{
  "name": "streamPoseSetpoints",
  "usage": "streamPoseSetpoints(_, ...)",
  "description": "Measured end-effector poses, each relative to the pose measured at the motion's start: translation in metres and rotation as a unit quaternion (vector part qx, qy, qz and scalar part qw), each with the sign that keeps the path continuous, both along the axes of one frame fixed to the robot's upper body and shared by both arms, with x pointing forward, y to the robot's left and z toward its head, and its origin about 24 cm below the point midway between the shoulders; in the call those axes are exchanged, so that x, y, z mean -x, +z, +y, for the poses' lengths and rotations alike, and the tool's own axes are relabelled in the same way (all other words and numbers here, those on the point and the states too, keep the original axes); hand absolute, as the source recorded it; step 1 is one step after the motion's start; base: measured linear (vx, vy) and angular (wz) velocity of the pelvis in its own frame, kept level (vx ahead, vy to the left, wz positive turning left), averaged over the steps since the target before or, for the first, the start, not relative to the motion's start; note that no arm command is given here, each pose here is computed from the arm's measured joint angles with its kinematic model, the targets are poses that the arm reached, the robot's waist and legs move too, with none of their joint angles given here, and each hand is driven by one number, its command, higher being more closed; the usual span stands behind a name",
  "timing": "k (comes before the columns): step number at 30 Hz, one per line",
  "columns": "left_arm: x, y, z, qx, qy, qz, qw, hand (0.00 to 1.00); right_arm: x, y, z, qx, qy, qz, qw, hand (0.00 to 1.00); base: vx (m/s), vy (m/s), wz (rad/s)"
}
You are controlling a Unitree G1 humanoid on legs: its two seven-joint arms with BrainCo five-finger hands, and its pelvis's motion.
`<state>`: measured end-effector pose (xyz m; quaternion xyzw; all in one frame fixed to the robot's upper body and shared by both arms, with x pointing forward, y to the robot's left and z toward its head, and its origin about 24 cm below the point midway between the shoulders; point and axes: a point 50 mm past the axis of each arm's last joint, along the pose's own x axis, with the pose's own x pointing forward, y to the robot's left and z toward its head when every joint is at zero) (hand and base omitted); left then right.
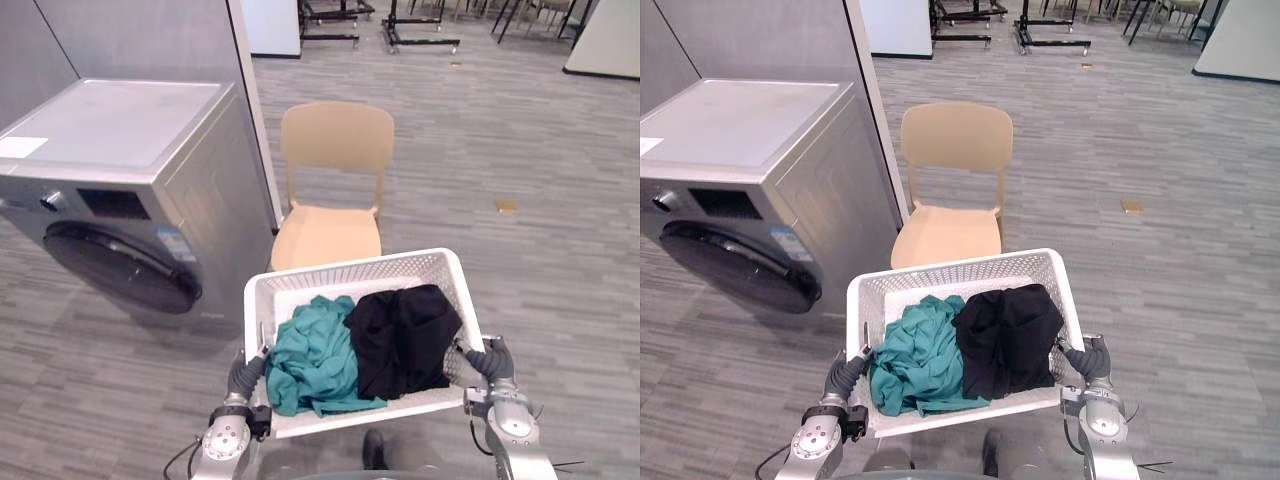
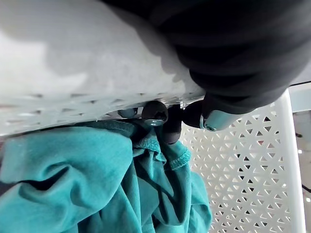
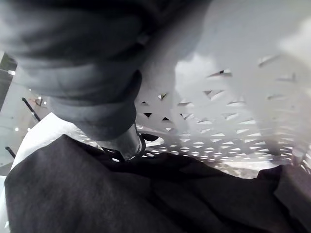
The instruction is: Pick up the laundry basket with both hands and put the clothes into the washing machine.
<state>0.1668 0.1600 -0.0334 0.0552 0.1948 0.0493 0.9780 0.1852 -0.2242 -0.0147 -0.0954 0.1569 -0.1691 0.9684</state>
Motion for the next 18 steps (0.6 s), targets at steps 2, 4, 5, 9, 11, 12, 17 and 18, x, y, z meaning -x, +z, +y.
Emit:
streamPoseSetpoints(2,-0.003,0.005,0.0,0.0,0.0,-0.013,1.0,1.0,-0.005,0.003,0.0,-0.001,0.001,-0.009,1.0,1.0,0.58,0.097,-0.46)
streamPoseSetpoints(4,-0.003,0.005,-0.001,0.002,0.001,-0.014,1.0,1.0,-0.008,0.001,-0.001,0.002,0.004,-0.006,1.0,1.0,0.58,0.205,-0.45)
streamPoseSetpoints(5,-0.002,0.004,-0.002,0.005,0.001,-0.013,1.0,1.0,-0.008,0.0,-0.003,0.003,0.004,-0.003,1.0,1.0,0.59,0.288,-0.47)
streamPoseSetpoints(9,0.001,-0.003,0.001,-0.013,-0.009,0.011,1.0,1.0,0.001,-0.021,0.001,-0.016,-0.006,0.037,0.999,1.0,0.5,0.266,-0.32)
streamPoseSetpoints(11,0.002,-0.006,0.001,-0.013,-0.009,0.018,1.0,1.0,0.001,-0.024,0.001,-0.016,-0.005,0.042,0.999,1.0,0.41,0.256,-0.37)
streamPoseSetpoints(12,0.005,-0.01,0.003,-0.019,-0.012,0.031,0.999,1.0,0.002,-0.032,0.002,-0.02,-0.005,0.062,0.998,1.0,0.38,0.248,-0.31)
streamPoseSetpoints(17,0.005,-0.012,0.016,-0.052,0.0,0.036,0.998,1.0,0.0,-0.041,0.016,-0.03,0.012,0.077,0.997,1.0,0.3,0.137,-0.06)
streamPoseSetpoints(18,0.004,-0.012,0.017,-0.055,0.0,0.035,0.998,1.0,-0.002,-0.04,0.016,-0.03,0.013,0.075,0.997,1.0,0.16,0.007,0.27)
